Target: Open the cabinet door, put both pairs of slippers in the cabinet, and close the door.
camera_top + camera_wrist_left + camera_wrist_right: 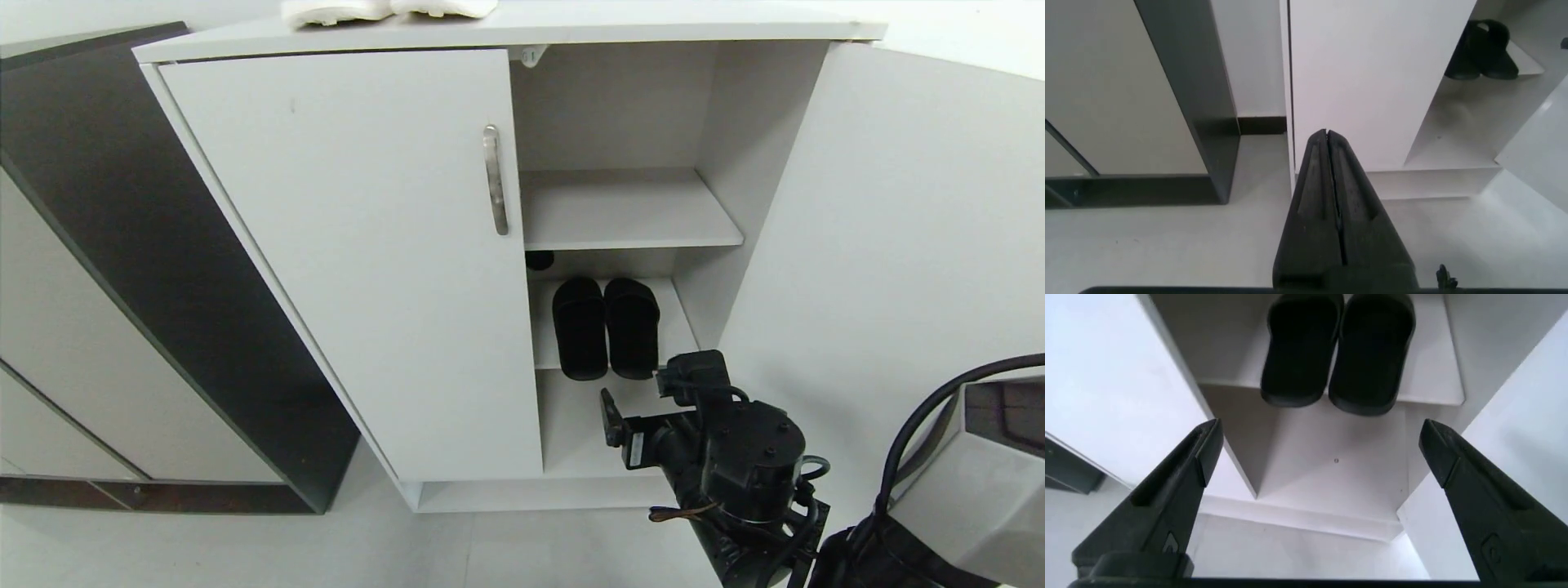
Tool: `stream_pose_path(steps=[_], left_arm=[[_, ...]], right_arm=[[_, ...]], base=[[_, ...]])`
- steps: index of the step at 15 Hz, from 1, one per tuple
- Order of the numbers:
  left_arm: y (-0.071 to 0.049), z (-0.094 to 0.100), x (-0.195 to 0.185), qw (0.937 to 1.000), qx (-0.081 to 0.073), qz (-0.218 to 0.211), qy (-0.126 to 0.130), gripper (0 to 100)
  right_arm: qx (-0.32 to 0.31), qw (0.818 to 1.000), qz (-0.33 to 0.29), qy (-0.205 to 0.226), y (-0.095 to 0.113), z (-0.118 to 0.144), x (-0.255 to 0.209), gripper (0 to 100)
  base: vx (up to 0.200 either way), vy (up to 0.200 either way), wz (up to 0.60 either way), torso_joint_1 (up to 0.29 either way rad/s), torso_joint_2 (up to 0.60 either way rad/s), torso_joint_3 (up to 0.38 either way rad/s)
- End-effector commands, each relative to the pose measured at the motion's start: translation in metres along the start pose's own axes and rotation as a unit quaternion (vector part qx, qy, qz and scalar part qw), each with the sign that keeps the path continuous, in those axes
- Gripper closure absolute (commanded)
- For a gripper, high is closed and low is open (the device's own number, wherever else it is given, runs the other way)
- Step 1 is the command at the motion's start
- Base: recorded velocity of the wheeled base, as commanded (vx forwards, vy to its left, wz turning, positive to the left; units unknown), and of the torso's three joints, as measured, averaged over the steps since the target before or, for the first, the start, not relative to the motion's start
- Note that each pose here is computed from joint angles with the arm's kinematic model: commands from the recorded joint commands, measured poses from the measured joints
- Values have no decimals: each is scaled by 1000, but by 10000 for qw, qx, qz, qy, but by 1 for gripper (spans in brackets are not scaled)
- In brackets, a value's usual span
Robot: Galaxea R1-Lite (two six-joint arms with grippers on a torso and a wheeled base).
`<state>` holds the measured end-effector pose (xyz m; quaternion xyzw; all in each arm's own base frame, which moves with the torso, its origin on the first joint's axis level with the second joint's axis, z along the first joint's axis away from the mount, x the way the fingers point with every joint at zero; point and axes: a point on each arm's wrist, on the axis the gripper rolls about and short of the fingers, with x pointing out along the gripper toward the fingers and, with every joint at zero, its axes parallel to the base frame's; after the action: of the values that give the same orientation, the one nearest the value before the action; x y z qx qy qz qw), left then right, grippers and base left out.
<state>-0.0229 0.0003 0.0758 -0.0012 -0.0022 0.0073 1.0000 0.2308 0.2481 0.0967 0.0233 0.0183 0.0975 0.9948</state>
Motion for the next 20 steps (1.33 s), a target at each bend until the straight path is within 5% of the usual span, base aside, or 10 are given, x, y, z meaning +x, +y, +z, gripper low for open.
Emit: stream_pose_path(steps=[1,11,14,20], left_arm=[[0,0,0,10000,-4,3,7,100],[0,0,0,10000,19,11,-1,100],[0,0,0,10000,19,11,-1,100],[0,0,0,10000,27,19,-1,100]], right_arm=[[-16,10000,5,22,0,-1,-1,0],[-61,9999,32,73,-1,-4,-2,0],[-31,9948,1011,120,-17,10,-22,0],[-197,9950,963,172,-23,8,-23,0]], base=[[0,0,0,7,2,178],[0,0,0,2,1,200],[0,0,0,5,2,67],[0,0,0,0,0,0]])
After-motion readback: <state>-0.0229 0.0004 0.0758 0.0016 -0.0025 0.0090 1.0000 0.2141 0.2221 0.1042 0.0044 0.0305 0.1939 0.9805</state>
